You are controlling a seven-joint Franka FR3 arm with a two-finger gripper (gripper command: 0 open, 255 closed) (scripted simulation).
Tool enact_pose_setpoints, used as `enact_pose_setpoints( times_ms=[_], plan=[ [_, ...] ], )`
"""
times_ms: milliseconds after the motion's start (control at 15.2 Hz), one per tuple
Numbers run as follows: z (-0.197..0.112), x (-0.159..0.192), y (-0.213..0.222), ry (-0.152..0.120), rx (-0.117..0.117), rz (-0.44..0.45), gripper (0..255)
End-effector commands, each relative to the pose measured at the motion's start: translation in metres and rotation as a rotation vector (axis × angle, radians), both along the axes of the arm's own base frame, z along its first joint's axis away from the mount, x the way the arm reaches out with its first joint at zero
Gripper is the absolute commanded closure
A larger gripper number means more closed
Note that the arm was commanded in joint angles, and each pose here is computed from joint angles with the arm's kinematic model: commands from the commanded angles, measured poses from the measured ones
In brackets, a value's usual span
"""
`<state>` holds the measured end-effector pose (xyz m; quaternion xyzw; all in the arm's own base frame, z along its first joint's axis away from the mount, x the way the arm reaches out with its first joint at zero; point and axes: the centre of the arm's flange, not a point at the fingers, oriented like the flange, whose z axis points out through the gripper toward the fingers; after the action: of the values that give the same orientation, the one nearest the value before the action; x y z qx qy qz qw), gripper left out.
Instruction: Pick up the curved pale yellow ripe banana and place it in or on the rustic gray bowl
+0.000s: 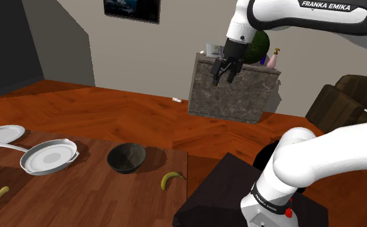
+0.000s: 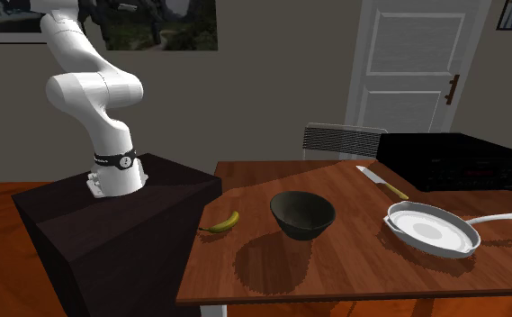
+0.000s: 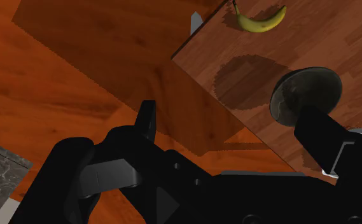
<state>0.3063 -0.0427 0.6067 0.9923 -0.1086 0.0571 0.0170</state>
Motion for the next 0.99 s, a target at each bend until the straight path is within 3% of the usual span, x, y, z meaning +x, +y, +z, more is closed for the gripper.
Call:
enact_pose_setpoints(
  times_ms=[0,924],
  plan=[
    [0.000,0.000,0.000,0.000,0.000,0.000,0],
    [-0.166,0.014,0.083,0.010,0.003,-0.226,0]
  ],
)
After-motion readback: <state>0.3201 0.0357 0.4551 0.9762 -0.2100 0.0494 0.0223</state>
